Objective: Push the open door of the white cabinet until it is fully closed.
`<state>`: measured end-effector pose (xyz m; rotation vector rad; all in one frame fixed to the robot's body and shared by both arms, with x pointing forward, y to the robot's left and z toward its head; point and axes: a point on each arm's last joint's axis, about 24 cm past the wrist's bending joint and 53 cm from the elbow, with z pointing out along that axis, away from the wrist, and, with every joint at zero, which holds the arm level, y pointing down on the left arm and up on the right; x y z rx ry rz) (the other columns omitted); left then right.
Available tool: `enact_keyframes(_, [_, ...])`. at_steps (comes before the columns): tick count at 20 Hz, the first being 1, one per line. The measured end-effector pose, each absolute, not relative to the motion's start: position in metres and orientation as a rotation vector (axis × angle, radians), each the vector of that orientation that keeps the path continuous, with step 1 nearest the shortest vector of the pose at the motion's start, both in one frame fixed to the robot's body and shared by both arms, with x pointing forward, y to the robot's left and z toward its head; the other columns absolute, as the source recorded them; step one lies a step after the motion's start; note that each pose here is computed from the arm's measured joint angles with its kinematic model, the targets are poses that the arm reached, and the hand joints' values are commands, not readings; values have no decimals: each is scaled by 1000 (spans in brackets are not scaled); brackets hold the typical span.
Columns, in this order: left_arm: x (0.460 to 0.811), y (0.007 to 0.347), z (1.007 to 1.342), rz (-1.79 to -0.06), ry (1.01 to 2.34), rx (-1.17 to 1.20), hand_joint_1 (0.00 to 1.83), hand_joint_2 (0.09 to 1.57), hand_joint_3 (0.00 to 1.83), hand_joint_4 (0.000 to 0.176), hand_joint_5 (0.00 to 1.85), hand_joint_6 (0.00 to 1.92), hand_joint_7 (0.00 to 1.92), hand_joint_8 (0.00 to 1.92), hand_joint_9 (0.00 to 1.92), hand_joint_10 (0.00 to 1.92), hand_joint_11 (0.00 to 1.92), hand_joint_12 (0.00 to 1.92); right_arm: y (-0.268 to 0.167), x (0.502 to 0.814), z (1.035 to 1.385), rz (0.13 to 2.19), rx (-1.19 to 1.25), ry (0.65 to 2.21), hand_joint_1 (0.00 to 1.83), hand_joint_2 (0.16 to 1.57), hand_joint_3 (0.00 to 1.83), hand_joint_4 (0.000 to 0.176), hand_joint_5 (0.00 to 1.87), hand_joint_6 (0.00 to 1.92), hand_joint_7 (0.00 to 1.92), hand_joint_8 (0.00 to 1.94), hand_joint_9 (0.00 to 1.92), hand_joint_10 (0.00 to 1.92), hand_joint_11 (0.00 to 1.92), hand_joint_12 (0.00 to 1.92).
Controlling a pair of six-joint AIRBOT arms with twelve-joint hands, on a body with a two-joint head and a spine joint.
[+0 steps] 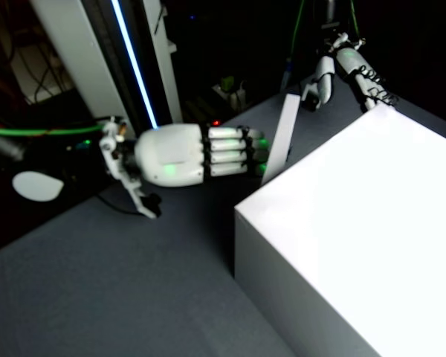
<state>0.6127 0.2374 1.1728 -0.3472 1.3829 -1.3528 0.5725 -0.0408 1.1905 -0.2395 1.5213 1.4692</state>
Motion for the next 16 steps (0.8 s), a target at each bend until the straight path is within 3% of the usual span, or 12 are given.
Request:
enact_keyframes(1, [613,237,1173,-1353,1382,-346,174,1513,1,0,73,0,0,0,0,0,0,0,-39,574,1190,1471,-235,1523,529,1322,2,0,141,1,106,0,63,18,0,756])
enact_keyframes(2, [613,237,1173,-1354,1382,-346,197,1511,0,0,71,0,0,0,0,0,0,0,-36,576,1190,1469,-241,1521,522,1321,1,0,104,9,92,0,57,13,0,475])
enact_keyframes(3, [613,237,1173,-1353,1382,-346,187,1510,0,0,65,0,0,0,0,0,0,0,-35,578,1189,1466,-240,1524,572,1302,0,0,101,6,81,1,56,9,0,347])
enact_keyframes(8, [613,238,1174,-1352,1378,-348,155,1510,1,0,61,1,0,0,0,0,0,0,-28,595,1185,1443,-214,1542,446,1310,4,0,58,0,57,0,39,0,0,240])
enact_keyframes(10, [613,238,1174,-1351,1377,-347,145,1508,0,0,54,1,0,0,0,0,0,0,-26,599,1182,1420,-212,1551,325,1341,3,0,5,0,1,0,1,0,0,28])
enact_keyframes(12, [613,238,1174,-1351,1377,-347,174,1507,0,0,68,4,0,0,0,0,0,0,-27,604,1180,1406,-201,1558,241,1336,0,0,0,0,0,0,0,0,0,0])
enact_keyframes(16, [613,238,1174,-1350,1377,-347,160,1503,0,0,70,1,0,0,0,0,0,0,-29,607,1179,1393,-189,1562,266,1341,1,0,0,0,0,0,0,0,0,0])
